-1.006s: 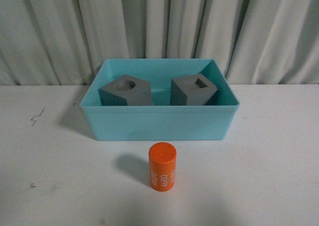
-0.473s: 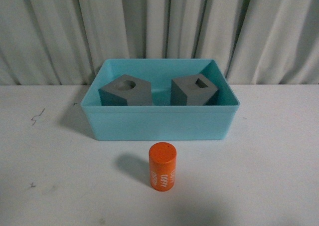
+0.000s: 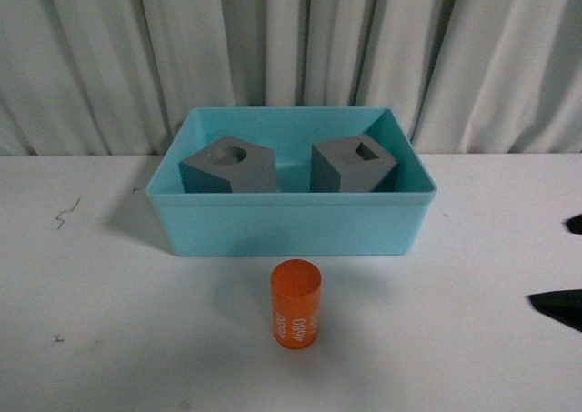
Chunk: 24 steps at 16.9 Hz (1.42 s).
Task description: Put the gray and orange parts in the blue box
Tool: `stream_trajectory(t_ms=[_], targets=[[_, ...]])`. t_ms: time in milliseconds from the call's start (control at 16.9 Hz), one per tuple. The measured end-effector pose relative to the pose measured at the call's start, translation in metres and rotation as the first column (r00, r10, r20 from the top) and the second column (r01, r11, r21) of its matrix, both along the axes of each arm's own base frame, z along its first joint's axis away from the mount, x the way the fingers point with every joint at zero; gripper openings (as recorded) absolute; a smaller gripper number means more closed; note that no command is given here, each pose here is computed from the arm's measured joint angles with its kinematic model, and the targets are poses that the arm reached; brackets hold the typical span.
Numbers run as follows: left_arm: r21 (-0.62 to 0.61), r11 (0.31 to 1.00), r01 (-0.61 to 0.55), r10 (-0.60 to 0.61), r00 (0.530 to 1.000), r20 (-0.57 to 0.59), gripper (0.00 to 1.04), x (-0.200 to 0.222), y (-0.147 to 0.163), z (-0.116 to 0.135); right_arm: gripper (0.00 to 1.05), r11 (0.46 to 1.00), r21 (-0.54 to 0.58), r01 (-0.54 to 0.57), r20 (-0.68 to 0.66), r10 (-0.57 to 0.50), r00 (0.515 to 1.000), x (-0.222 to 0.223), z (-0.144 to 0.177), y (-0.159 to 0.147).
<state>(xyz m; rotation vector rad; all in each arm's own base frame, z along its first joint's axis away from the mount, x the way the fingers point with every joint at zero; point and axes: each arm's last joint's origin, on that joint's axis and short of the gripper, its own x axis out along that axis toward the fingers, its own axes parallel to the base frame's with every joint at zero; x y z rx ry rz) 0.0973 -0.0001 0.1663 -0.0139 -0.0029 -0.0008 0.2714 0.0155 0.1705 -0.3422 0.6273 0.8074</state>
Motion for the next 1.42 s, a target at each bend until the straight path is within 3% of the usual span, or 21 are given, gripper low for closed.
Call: stream_trajectory(t_ms=[118,473,1065,1420], targets=[[0.000,1.000,0.000,0.000,1.000,0.000,0.98,0.000,0.000,0.000,0.98,0.993,0.001,-0.115,-0.026,0.115,0.993,0.020,-0.013,0.038],[0.000,1.000,0.000,0.000,1.000,0.000,0.98,0.000,0.000,0.000,0.98,0.985,0.041,-0.169,-0.064,0.171,0.983,0.045,-0.039,0.104],[0.000,1.000,0.000,0.000,1.000,0.000,0.98,0.000,0.000,0.000,0.98,0.985,0.017,-0.172,-0.122,0.173,0.977,0.067,-0.077,0.148],[0.000,1.000,0.000,0.000,1.000,0.000,0.98,0.000,0.000,0.000,0.98,0.982,-0.007,-0.188,-0.124,0.186,0.975,0.072,-0.083,0.173]])
